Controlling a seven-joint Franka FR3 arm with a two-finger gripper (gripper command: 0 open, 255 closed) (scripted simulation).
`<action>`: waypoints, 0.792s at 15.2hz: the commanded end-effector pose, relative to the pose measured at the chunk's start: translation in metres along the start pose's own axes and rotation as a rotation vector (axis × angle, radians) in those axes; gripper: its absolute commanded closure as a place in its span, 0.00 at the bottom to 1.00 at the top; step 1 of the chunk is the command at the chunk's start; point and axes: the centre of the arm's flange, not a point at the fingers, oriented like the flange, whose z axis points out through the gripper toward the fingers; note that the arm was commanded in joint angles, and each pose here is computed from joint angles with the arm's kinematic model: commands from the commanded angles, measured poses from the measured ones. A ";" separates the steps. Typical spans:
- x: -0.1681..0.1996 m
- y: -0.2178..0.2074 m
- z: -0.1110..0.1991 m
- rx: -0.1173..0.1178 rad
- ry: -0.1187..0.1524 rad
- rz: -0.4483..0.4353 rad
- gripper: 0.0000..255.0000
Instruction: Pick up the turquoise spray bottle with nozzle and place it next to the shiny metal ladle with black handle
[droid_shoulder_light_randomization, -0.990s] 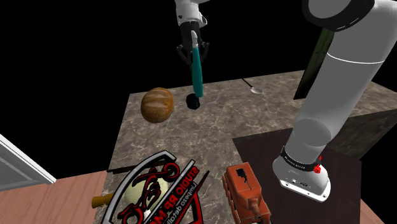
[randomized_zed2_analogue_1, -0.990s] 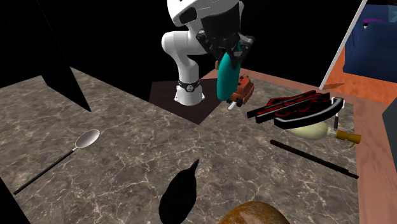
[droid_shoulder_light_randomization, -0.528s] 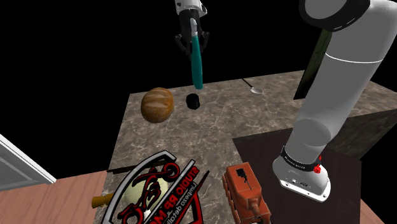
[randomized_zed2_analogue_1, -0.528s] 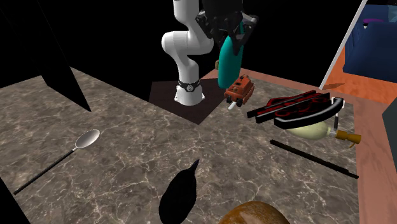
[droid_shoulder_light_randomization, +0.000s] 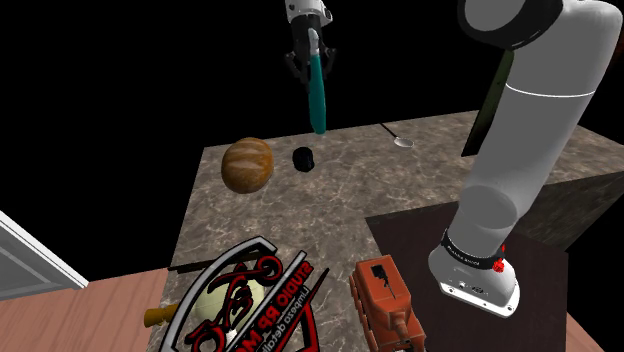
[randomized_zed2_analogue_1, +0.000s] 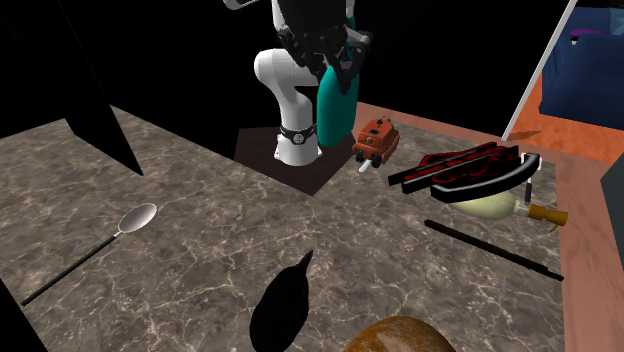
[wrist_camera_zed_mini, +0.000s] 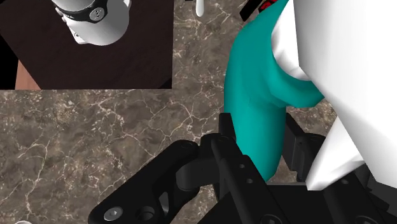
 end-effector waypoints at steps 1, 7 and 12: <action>0.023 0.014 0.003 0.000 0.000 -0.001 1.00; 0.090 0.055 0.009 0.000 0.000 -0.001 1.00; 0.146 0.090 0.015 0.000 0.000 -0.001 1.00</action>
